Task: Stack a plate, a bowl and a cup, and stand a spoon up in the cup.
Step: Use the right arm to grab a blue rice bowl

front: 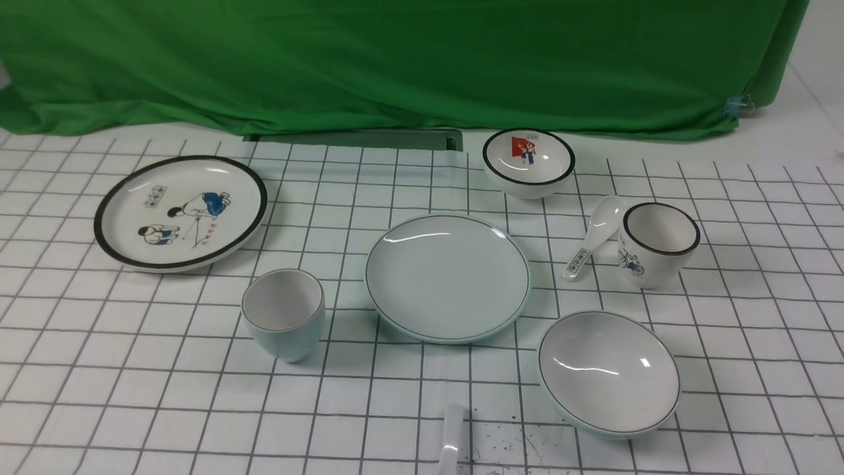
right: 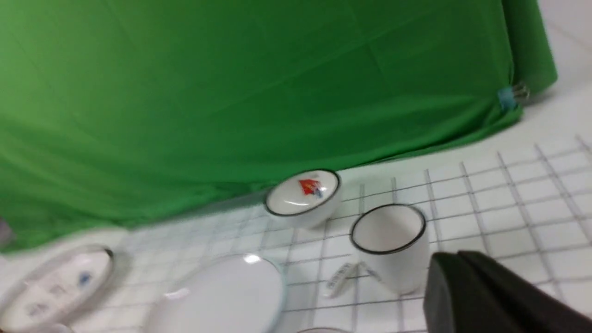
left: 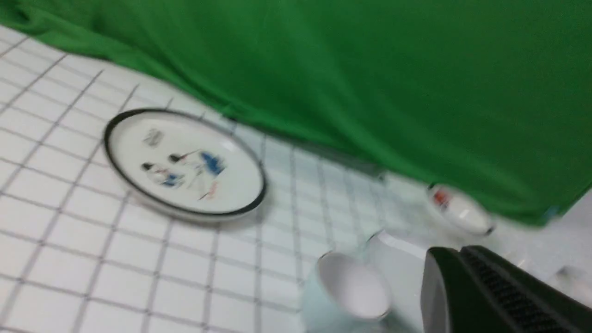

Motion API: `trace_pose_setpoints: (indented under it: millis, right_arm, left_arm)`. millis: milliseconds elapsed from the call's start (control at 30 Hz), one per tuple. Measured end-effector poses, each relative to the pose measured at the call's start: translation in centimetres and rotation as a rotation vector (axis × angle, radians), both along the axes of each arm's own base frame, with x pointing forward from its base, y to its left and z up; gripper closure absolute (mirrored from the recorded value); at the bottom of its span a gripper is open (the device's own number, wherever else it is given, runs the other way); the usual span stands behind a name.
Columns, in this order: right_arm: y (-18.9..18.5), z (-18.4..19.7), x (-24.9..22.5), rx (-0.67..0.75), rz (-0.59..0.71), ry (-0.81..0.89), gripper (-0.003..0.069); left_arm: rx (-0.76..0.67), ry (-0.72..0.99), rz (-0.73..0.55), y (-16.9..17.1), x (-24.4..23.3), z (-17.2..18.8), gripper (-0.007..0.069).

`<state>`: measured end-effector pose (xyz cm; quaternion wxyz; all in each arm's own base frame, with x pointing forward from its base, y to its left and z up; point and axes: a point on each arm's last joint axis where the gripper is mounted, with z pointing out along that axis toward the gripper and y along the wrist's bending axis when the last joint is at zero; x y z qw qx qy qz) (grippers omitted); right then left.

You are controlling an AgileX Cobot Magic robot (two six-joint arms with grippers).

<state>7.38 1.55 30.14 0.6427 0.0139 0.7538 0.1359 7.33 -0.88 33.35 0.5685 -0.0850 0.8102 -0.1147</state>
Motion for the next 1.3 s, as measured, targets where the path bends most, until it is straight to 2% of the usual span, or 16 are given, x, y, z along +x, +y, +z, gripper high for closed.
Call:
trace_pose_setpoints:
  millis: [33, 133, 167, 267, 400, 567, 700, 767, 900, 933, 967, 1000, 1067, 1300]
  right_arm:
    - [0.2, 1.2, 1.1, -0.096, 0.031, 0.051, 0.065]
    - [0.9, 3.4, 3.4, -0.254, 0.126, 0.205, 0.065]
    - [0.9, 3.7, 3.6, -0.261, 0.128, 0.203, 0.065]
    - [1.6, 4.9, 6.3, -0.373, 0.254, 0.421, 0.065]
    - [2.6, 4.3, 9.3, -0.444, 0.369, 0.618, 0.065]
    - [4.7, 2.3, 13.0, -0.584, 0.464, 0.758, 0.0649]
    - [6.0, -0.2, 15.3, -0.652, 0.458, 0.87, 0.0632]
    - [6.2, -1.1, 16.1, -0.659, 0.442, 0.902, 0.061]
    - [6.9, -4.1, 18.7, -0.653, 0.413, 0.967, 0.0459]
    - [7.0, -4.3, 18.9, -0.651, 0.411, 0.964, 0.0449]
    - [7.2, -5.2, 19.6, -0.638, 0.4, 0.973, 0.0377]
    - [7.3, -5.8, 20.1, -0.626, 0.389, 0.978, 0.0339]
    - [7.3, -7.1, 21.0, -0.606, 0.367, 0.992, 0.0286]
    - [7.3, -11.4, 23.3, -0.534, 0.326, 1.059, 0.0254]
  left_arm:
    - [0.091, 0.087, -0.03, 0.1, 0.9, 0.9, 0.0654]
    - [0.253, 0.256, -0.1, 0.4, 3.1, 2.3, 0.0654]
    - [0.262, 0.273, -0.109, 0.5, 3.4, 2.3, 0.0654]
    - [0.325, 0.358, -0.218, -0.4, 5.4, 3.0, 0.0654]
    - [0.401, 0.429, -0.355, -2.1, 7.2, 2.4, 0.0654]
    - [0.477, 0.54, -0.501, -4.6, 9.2, 0.3, 0.0654]
    - [0.5, 0.605, -0.559, -6.0, 10.5, -1.1, 0.0654]
    - [0.506, 0.625, -0.573, -6.4, 10.9, -1.6, 0.0654]
    - [0.5, 0.68, -0.579, -7.2, 12.5, -2.4, 0.065]
    - [0.498, 0.678, -0.577, -7.2, 12.6, -2.4, 0.0649]
    - [0.488, 0.683, -0.569, -7.4, 13.1, -2.3, 0.0642]
    - [0.487, 0.683, -0.566, -7.5, 13.4, -2.1, 0.0638]
    - [0.481, 0.675, -0.56, -7.8, 14.0, -1.9, 0.0631]
    - [0.474, 0.654, -0.552, -8.2, 15.2, -1.8, 0.0611]
